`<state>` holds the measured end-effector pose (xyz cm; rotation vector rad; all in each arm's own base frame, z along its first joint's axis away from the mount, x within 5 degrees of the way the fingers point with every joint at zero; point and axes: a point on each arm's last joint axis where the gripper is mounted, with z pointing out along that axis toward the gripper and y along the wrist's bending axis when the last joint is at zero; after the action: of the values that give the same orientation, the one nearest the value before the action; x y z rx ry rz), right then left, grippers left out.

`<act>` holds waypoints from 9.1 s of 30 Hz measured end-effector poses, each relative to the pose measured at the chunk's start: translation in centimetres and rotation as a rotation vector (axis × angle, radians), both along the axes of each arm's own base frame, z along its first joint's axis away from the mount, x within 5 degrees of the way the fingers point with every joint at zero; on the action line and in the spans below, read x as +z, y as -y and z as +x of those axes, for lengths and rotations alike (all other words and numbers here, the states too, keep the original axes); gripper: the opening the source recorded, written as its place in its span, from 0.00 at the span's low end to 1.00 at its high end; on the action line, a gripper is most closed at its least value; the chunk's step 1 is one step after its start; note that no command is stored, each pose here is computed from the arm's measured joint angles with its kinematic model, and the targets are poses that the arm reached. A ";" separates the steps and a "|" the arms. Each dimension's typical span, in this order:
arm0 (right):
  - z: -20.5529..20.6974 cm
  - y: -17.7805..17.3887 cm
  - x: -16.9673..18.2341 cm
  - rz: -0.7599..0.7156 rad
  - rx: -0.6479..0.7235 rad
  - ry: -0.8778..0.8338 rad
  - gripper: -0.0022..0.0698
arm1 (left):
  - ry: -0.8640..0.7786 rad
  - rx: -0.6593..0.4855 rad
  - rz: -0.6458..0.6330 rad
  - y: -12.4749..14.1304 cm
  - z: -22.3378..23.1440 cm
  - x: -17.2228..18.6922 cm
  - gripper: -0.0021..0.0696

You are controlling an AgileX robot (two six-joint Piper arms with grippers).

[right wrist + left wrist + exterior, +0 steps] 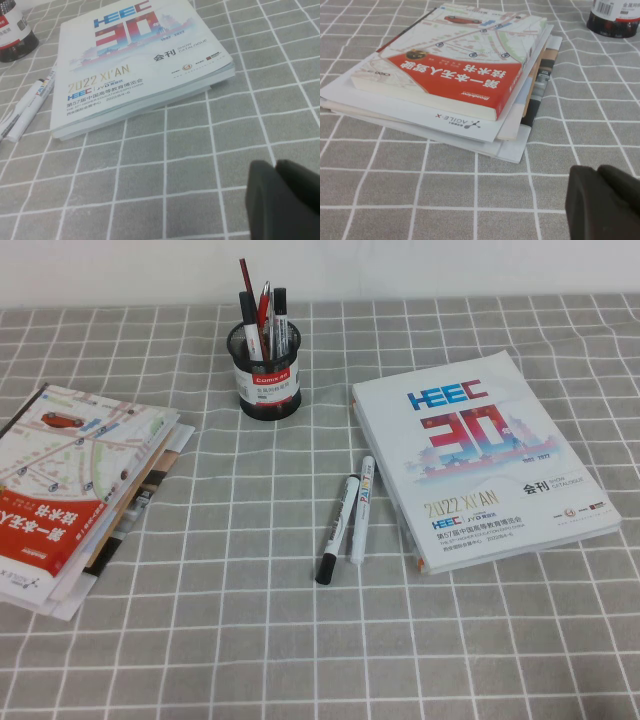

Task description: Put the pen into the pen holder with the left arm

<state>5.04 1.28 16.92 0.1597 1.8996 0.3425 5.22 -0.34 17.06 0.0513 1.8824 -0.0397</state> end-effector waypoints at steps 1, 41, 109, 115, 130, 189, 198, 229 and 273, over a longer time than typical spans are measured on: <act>0.0 0.0 0.0 0.000 0.000 0.000 0.01 | 0.000 0.000 0.000 0.0 0.0 0.0 0.03; 0.0 0.0 0.0 0.000 0.000 0.000 0.01 | 0.186 0.103 -0.517 0.0 0.4 2.0 0.03; 0.0 0.0 0.0 0.000 0.000 0.000 0.01 | -0.994 -0.631 0.284 25.4 31.7 4.8 0.03; 0.0 0.0 0.0 0.000 0.000 0.000 0.01 | -1.037 -0.632 0.359 27.0 32.3 3.3 0.03; 0.0 0.0 0.0 0.000 0.000 0.000 0.01 | -1.035 -0.607 0.358 26.6 33.3 2.2 0.39; 0.0 0.0 0.0 0.000 0.000 0.000 0.01 | 0.388 -0.341 -0.195 14.4 33.0 10.6 0.18; 0.0 0.0 0.0 0.000 0.000 0.000 0.01 | 0.396 -0.385 -0.250 13.8 38.4 8.8 0.18; 0.0 0.0 0.0 0.000 0.000 0.000 0.01 | 0.301 -0.387 -0.206 13.5 42.4 2.8 0.18; 0.0 0.0 0.0 0.000 0.000 0.000 0.01 | 0.285 -0.319 -0.070 5.7 14.1 18.4 0.03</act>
<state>5.04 1.28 16.92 0.1597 1.8996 0.3425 19.29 -6.00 35.48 0.2942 1.5718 -0.3011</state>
